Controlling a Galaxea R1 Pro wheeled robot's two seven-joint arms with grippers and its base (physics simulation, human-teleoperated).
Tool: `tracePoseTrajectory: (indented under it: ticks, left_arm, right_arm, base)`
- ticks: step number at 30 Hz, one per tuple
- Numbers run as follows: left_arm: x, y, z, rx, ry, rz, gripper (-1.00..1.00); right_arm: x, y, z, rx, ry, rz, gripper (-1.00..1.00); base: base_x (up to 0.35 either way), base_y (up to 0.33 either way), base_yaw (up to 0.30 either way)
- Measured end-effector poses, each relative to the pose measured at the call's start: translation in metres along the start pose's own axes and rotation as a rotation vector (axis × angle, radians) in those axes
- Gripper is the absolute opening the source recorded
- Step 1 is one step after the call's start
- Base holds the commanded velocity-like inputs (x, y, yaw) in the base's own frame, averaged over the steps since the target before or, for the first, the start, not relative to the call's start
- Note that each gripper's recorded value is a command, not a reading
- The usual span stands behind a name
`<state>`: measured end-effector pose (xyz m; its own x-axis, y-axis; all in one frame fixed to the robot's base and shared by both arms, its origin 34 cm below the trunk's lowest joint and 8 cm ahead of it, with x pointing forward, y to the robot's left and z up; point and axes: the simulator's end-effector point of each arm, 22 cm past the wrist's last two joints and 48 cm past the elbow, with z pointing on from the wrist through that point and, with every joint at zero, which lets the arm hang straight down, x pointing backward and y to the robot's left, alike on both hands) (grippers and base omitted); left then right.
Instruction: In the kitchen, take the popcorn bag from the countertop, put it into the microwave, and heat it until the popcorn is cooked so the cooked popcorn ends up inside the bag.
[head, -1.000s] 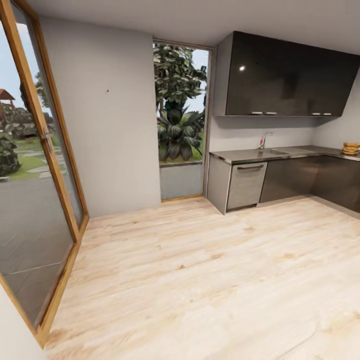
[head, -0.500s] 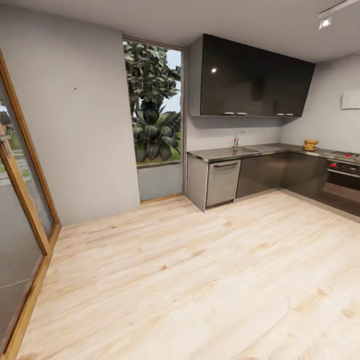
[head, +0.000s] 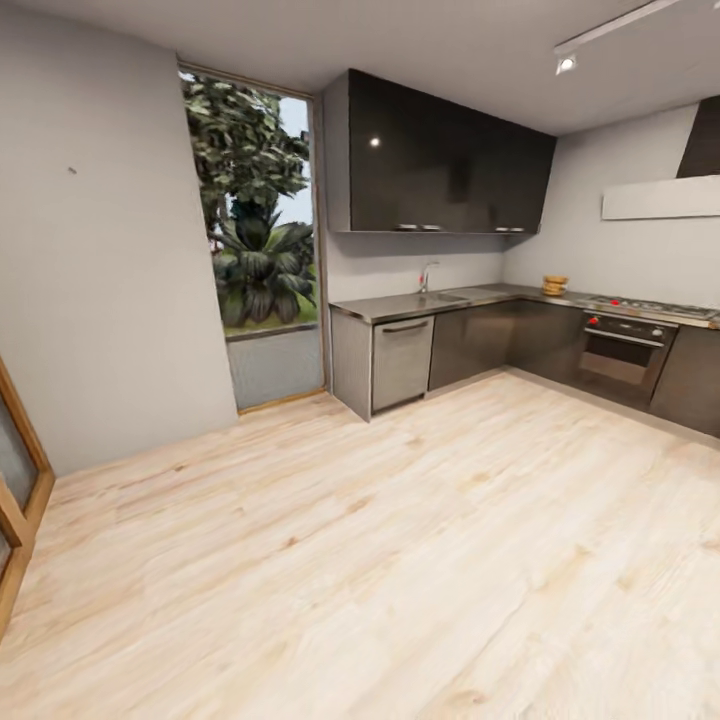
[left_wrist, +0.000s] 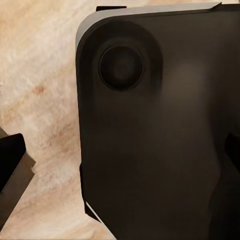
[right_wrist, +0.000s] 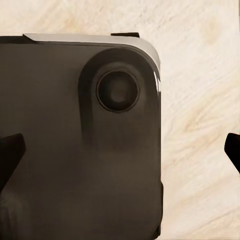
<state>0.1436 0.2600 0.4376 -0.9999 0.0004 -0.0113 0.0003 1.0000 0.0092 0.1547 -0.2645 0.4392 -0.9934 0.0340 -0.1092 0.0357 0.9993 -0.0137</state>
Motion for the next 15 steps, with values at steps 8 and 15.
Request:
tracePoseTrajectory:
  ticks: [8, 15]
  left_arm:
    - [0.0000, 0.0000, 0.0000, 0.000, 0.000, 0.000, 1.00]
    - [0.0003, 0.0000, 0.0000, 0.000, 0.001, 0.000, 1.00]
  right_arm:
    - [0.0001, 0.0000, 0.0000, 0.000, 0.001, 0.000, 1.00]
    - [0.0001, 0.0000, 0.0000, 0.000, 0.000, 0.000, 1.00]
  base:
    - [0.000, 0.000, -0.295]
    - [0.000, 0.000, -0.296]
